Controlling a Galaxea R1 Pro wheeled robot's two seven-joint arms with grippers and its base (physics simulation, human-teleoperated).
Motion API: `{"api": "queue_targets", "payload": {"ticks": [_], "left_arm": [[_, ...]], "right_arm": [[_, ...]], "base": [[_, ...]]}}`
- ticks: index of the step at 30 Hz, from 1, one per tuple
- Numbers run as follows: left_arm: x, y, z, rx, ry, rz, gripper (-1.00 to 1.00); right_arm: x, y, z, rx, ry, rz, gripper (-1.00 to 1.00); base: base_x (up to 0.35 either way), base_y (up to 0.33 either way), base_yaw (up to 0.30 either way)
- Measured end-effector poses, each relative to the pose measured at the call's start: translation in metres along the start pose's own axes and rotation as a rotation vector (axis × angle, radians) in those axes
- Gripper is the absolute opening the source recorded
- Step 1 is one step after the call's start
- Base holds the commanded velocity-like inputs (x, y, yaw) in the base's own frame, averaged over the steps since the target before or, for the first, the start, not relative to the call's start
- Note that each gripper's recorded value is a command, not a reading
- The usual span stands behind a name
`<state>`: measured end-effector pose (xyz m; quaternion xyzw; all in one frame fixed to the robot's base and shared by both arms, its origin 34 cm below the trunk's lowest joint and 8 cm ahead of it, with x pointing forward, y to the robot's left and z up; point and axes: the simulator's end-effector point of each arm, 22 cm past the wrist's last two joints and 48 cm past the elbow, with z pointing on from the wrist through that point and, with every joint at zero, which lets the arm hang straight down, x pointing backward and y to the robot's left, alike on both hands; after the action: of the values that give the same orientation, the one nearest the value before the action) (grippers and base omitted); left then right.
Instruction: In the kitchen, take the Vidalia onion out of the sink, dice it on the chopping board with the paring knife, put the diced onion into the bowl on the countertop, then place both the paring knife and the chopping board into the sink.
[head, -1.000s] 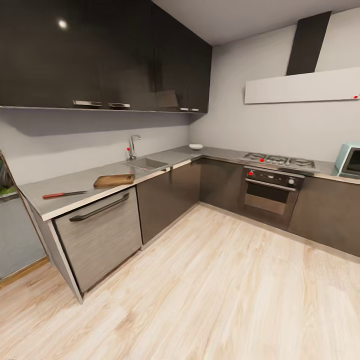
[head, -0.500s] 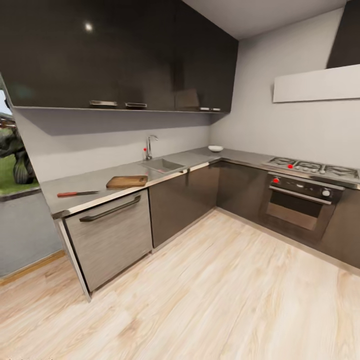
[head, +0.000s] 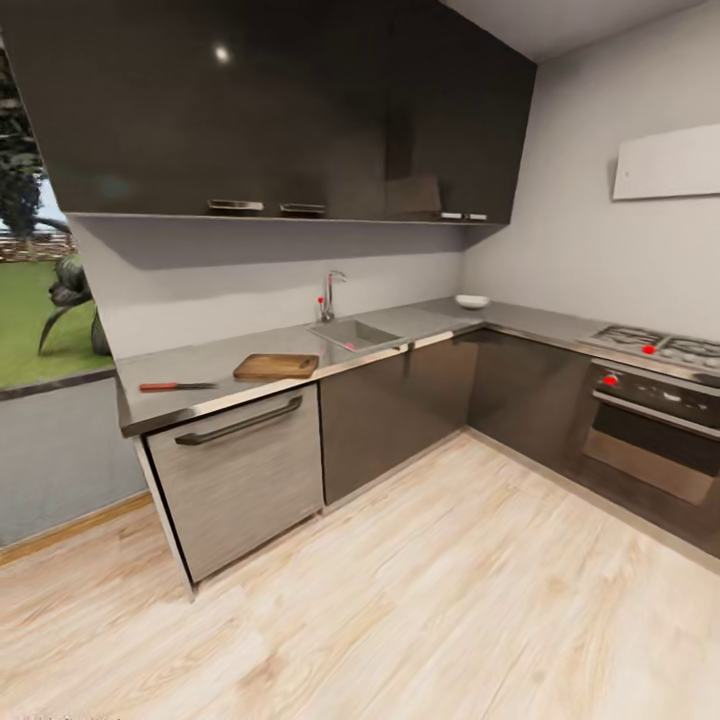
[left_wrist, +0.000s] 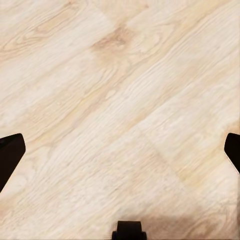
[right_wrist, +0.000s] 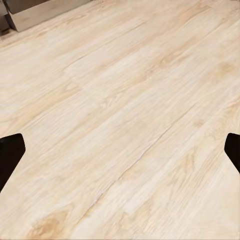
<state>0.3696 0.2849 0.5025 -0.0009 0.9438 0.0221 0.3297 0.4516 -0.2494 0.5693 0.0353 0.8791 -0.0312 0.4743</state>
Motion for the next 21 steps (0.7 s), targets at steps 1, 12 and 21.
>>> {"api": "queue_targets", "payload": {"ticks": [1,12,21], "left_arm": [[0.0004,0.0000,0.0000,0.000,0.001,0.000,1.00],[0.0047,-0.0001,-0.0002,0.000,0.012,0.001,1.00],[0.0081,-0.0002,-0.0005,0.001,0.020,0.002,1.00]], "right_arm": [[0.0001,0.0000,0.0001,0.000,0.000,0.000,1.00],[0.0048,-0.0002,-0.0004,0.000,0.012,-0.001,1.00],[0.0085,-0.0004,-0.0009,0.001,0.021,-0.002,1.00]], "base": [[0.240,-0.236,0.231],[0.240,-0.236,0.220],[0.240,-0.236,0.225]]}}
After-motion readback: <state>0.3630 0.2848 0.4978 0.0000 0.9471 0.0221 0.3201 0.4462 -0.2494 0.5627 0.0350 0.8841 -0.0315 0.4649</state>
